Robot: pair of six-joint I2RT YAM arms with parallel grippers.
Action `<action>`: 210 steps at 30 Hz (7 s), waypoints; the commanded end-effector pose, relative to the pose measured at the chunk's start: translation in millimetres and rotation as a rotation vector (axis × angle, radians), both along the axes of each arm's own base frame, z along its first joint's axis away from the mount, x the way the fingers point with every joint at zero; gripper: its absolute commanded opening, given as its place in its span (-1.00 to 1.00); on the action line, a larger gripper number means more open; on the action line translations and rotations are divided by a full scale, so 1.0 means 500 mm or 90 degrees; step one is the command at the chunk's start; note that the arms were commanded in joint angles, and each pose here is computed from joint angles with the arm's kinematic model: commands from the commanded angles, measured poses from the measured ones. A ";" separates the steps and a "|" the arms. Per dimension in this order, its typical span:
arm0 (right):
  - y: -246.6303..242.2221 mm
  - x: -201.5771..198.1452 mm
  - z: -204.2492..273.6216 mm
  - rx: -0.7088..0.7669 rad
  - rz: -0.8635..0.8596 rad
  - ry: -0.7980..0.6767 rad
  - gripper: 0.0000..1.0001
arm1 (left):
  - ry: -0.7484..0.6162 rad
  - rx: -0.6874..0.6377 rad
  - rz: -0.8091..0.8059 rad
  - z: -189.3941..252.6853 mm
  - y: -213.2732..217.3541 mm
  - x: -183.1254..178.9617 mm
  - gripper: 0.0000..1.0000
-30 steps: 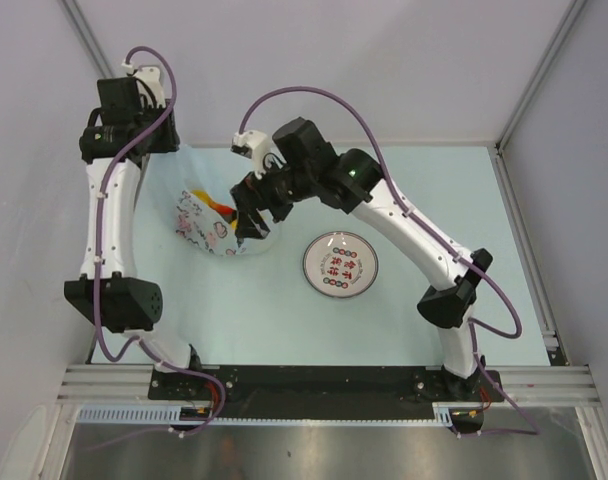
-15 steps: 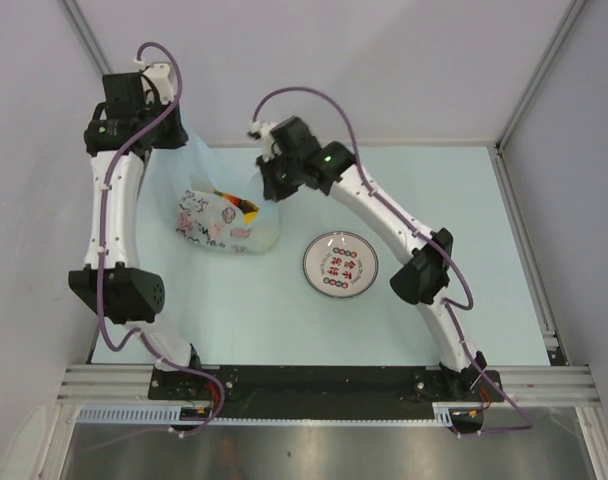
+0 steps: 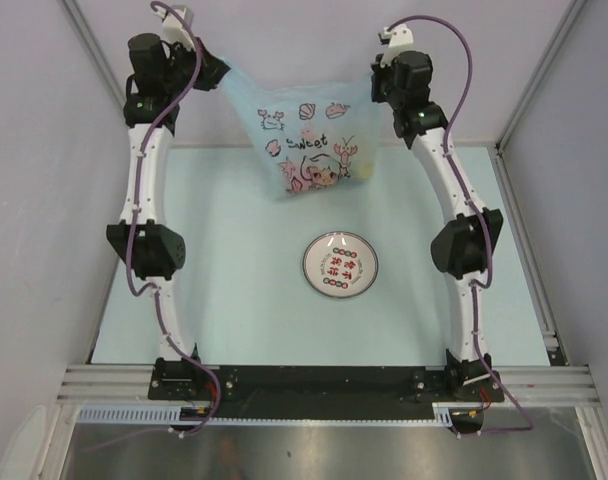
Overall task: Take the fake fruits out of the plastic bag
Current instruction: Pick up the plastic bag at the center of the board, then place the plastic bag at the center of the board, then adjust the plastic bag at the center of the board, then take out the fake fruit from the plastic bag, then place the fake fruit on the plate, then take out the fake fruit from the plastic bag.
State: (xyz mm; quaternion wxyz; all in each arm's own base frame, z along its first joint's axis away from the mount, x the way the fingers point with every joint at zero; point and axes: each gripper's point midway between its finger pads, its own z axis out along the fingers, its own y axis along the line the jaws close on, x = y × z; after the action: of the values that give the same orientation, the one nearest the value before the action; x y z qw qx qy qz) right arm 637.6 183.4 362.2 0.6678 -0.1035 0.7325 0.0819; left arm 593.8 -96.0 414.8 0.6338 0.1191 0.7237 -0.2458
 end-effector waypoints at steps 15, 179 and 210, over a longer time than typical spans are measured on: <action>-0.187 -0.393 -0.209 -0.057 -0.021 0.195 -0.64 | 0.371 -0.023 -0.272 -0.326 -0.144 -0.363 -0.99; 0.207 -0.761 -0.505 -0.643 0.521 0.221 -1.00 | 0.164 -0.021 -0.265 -0.097 -0.214 -0.497 -0.99; 0.240 -0.617 -0.182 -0.299 0.520 0.052 0.20 | 0.255 -0.035 -0.208 -0.217 -0.127 -0.571 -0.98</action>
State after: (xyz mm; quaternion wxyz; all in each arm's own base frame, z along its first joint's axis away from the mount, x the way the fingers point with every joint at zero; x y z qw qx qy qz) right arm 300.9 265.1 296.2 0.5278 -0.5601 0.6296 0.1062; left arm 326.1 -158.0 296.4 0.4219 0.1407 0.8146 -0.3724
